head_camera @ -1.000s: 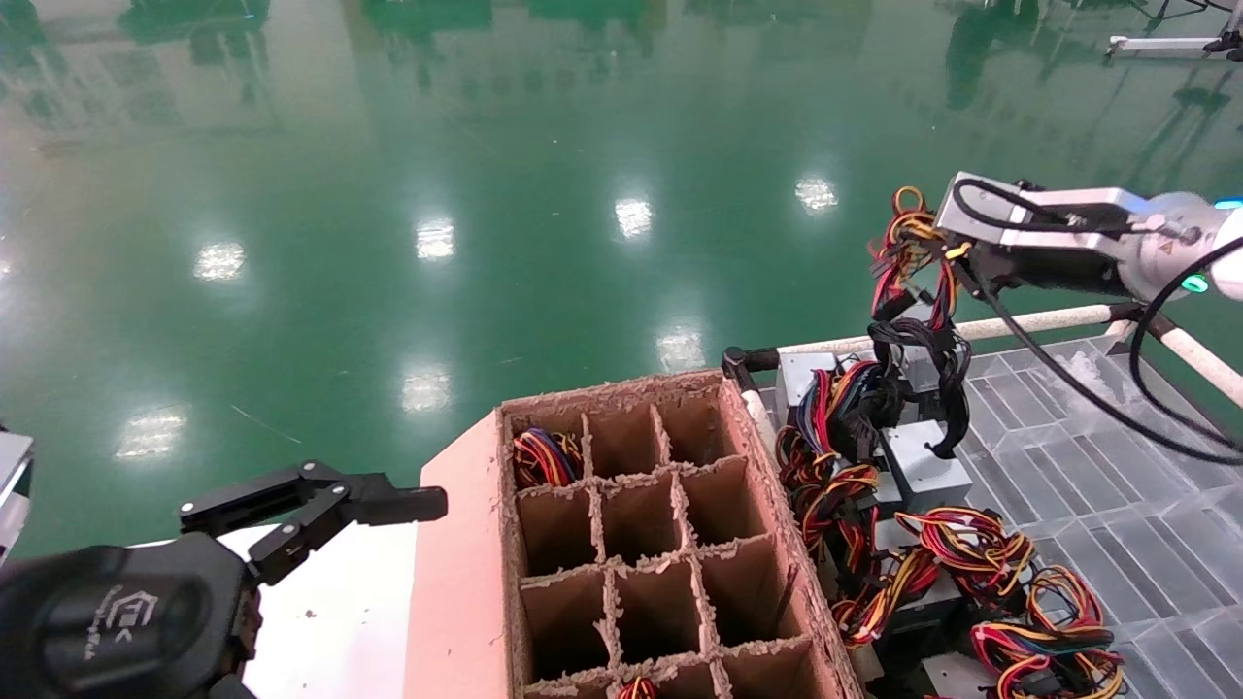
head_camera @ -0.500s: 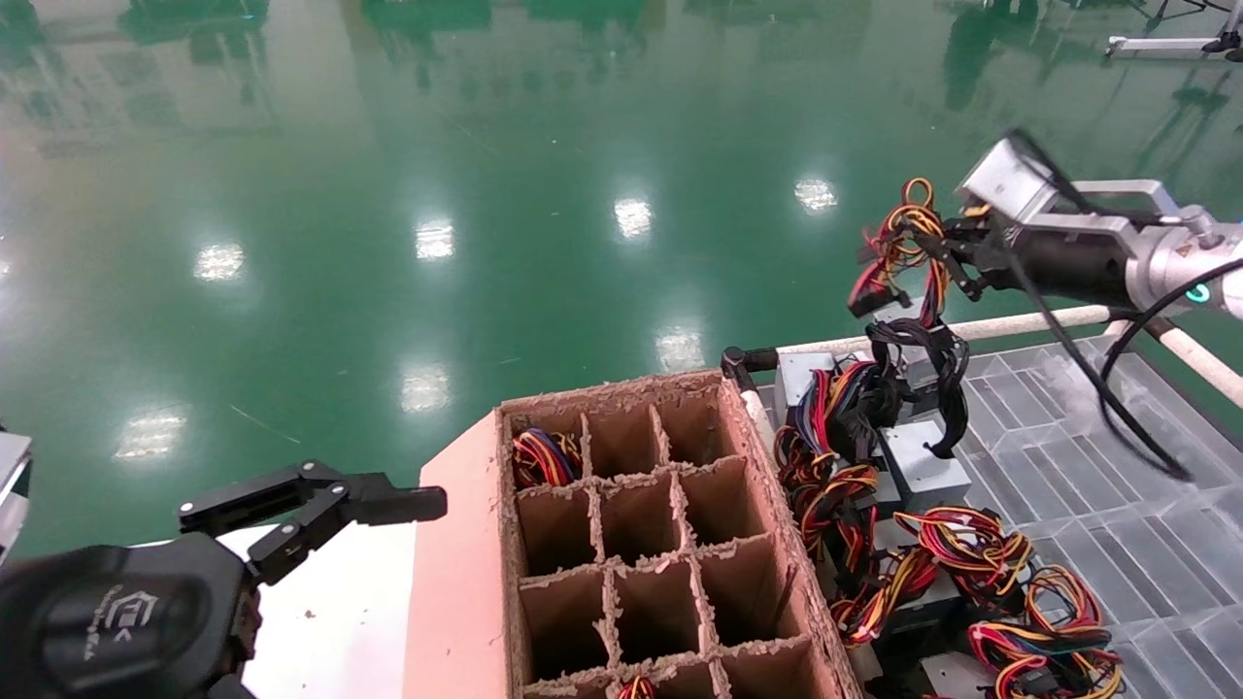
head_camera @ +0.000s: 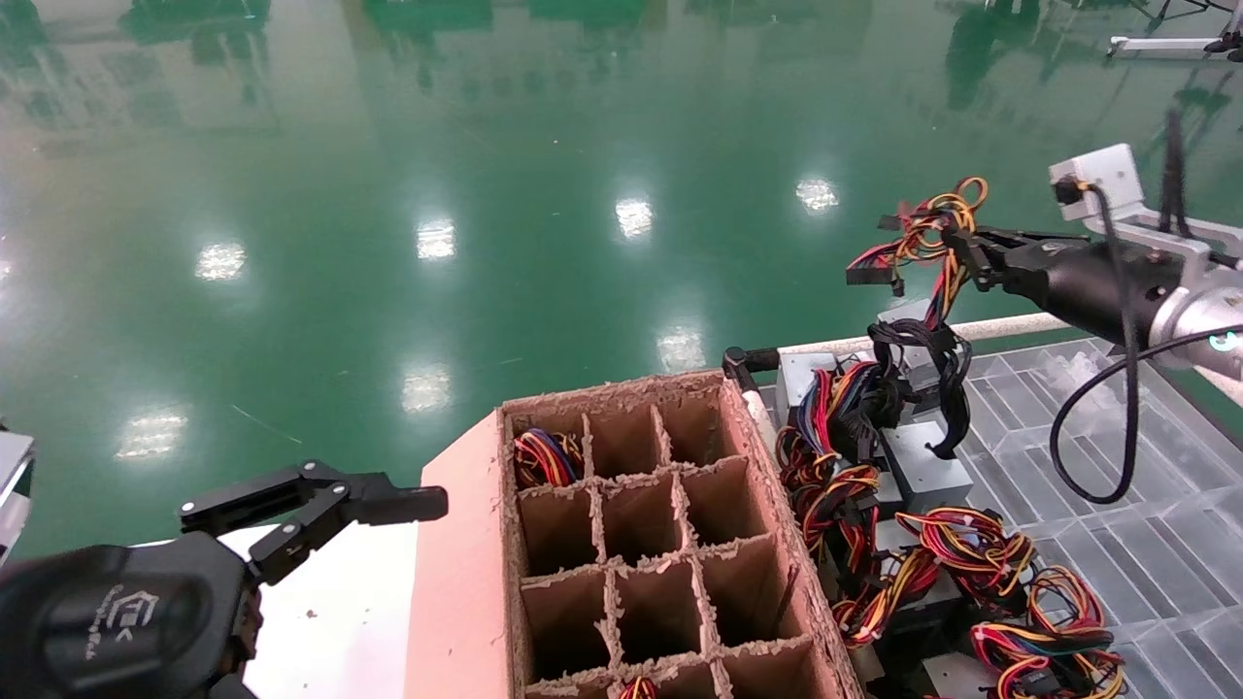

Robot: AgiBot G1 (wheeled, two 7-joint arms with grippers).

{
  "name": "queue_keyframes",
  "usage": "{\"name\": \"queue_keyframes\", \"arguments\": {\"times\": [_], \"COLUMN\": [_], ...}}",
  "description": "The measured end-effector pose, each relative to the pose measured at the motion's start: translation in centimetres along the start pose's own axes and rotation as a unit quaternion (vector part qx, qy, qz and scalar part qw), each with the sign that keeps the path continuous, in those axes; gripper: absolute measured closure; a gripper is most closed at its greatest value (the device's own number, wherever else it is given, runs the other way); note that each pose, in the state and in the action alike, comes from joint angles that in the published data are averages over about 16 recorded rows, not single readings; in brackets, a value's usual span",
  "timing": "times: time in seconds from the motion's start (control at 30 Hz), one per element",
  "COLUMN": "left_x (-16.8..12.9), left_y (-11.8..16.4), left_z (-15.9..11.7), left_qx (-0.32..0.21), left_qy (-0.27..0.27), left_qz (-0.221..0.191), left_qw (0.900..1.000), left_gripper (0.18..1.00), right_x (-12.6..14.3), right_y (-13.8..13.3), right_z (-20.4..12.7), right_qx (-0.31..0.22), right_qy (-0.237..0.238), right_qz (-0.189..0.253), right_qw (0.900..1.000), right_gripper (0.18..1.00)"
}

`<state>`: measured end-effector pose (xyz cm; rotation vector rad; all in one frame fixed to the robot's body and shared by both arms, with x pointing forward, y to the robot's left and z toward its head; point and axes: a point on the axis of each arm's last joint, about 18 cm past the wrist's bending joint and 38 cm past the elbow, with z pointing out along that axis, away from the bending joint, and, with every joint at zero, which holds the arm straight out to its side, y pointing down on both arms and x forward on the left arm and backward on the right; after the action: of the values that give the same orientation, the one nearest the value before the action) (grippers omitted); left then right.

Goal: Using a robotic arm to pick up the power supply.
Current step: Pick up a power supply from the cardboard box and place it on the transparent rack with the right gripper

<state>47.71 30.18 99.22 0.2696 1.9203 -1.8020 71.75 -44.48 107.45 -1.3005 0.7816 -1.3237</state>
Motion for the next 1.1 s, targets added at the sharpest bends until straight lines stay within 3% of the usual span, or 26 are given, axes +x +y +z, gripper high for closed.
{"name": "queue_keyframes", "arguments": {"times": [0.2, 0.5, 1.1], "left_x": [0.0, 0.0, 0.0], "left_y": [0.0, 0.0, 0.0], "left_z": [0.0, 0.0, 0.0], "left_qx": [0.000, 0.000, 0.000], "left_qy": [0.000, 0.000, 0.000], "left_qz": [0.000, 0.000, 0.000], "left_qw": [1.0000, 1.0000, 1.0000], "left_gripper": [0.184, 0.184, 0.184], "right_x": [0.0, -0.5, -1.9], "right_y": [1.4, 2.5, 4.9], "right_z": [-0.1, 0.2, 1.2], "right_qx": [0.025, 0.073, 0.103], "right_qy": [0.012, 0.024, 0.052], "right_qz": [0.076, 0.171, 0.239], "right_qw": [0.997, 0.982, 0.964], "right_gripper": [0.969, 0.970, 0.971]}}
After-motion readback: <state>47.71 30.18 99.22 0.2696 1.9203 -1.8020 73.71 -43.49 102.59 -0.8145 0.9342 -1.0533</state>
